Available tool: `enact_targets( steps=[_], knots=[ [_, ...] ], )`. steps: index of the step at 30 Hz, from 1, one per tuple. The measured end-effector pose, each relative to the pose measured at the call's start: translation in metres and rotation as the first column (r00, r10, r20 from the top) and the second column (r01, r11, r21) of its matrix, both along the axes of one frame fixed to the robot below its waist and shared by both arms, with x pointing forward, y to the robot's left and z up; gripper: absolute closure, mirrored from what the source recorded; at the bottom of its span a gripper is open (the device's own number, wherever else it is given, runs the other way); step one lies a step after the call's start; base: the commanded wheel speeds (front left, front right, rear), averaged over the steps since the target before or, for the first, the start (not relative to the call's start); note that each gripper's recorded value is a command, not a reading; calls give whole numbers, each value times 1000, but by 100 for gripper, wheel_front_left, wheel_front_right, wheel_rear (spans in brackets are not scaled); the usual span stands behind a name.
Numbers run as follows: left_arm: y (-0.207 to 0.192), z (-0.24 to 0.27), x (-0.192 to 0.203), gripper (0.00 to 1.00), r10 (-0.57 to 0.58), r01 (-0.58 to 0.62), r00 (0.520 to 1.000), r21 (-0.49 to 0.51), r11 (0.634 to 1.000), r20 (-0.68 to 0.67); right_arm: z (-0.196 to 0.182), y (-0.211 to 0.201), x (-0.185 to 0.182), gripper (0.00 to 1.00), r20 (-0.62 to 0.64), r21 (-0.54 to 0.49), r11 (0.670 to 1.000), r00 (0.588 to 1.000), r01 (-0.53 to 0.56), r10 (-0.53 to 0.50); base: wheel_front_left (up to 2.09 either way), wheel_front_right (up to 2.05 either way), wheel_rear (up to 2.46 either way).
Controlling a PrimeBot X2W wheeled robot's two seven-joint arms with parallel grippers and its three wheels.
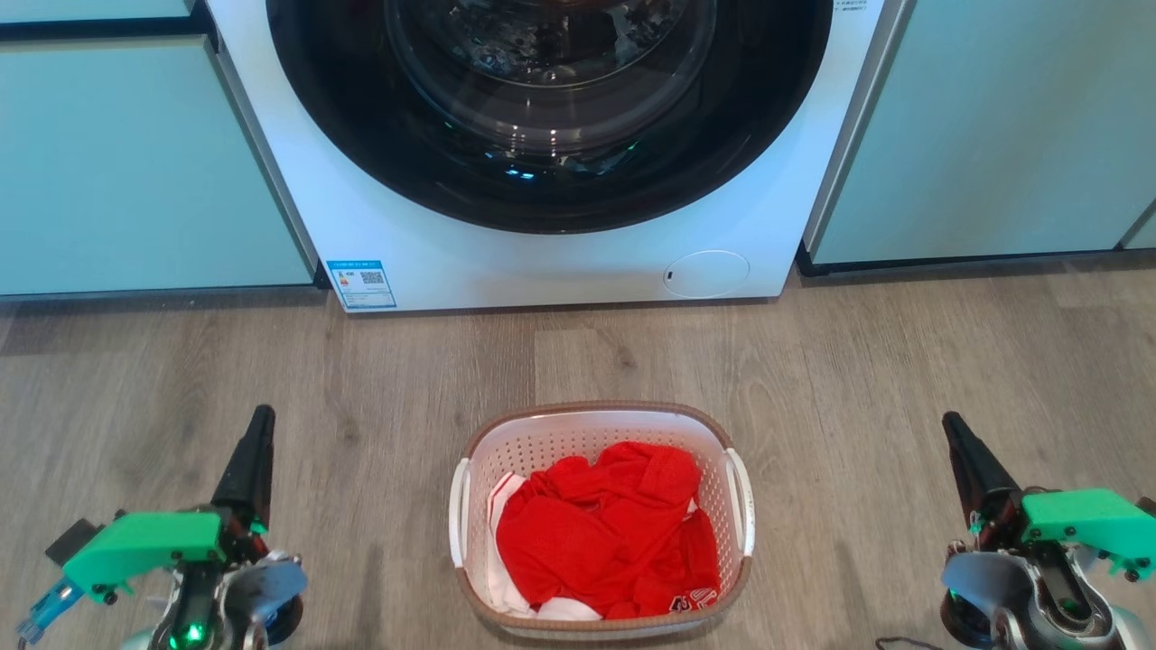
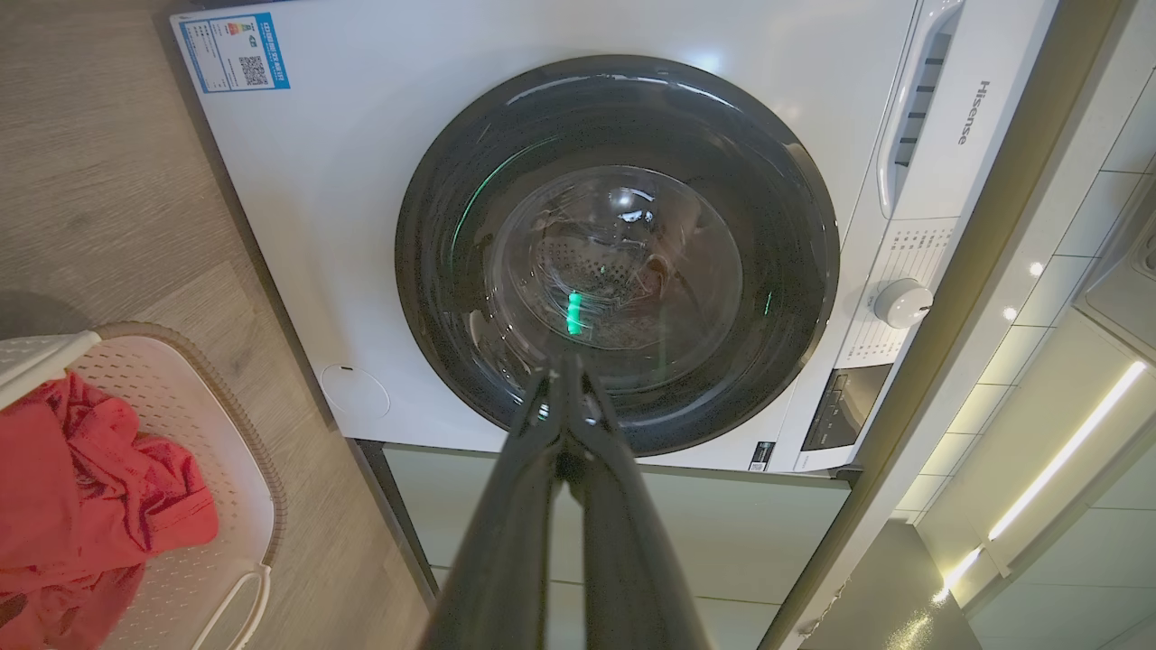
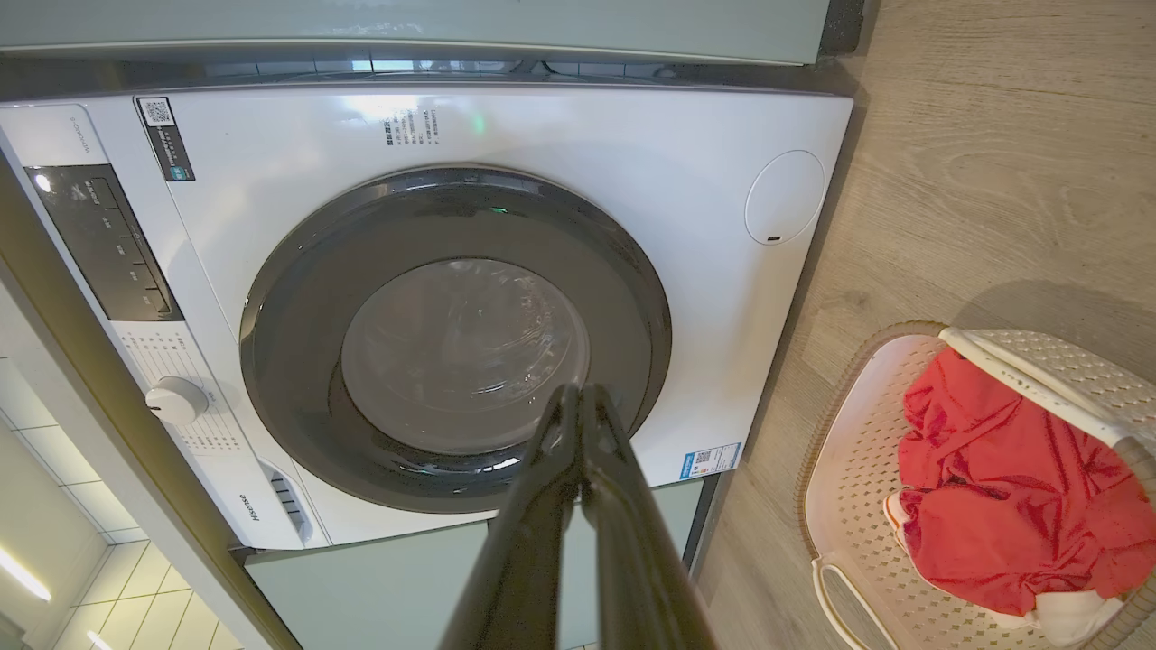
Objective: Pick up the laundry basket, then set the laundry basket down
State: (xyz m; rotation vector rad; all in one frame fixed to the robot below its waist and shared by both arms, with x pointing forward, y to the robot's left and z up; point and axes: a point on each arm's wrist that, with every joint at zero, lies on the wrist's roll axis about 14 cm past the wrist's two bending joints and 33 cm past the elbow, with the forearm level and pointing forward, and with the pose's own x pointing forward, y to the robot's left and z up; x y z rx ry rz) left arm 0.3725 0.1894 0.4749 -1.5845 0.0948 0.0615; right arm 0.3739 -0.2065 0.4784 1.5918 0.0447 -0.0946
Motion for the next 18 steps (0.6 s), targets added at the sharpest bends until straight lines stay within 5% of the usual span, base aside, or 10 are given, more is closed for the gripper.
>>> enact_targets(
  steps=[18],
  knots=[
    [0, 0, 0, 100, 0, 0, 1000, 0, 1000, 0, 0, 0, 0, 100, 0, 0, 1000, 1000, 0, 0, 0, 0, 0]
  ],
)
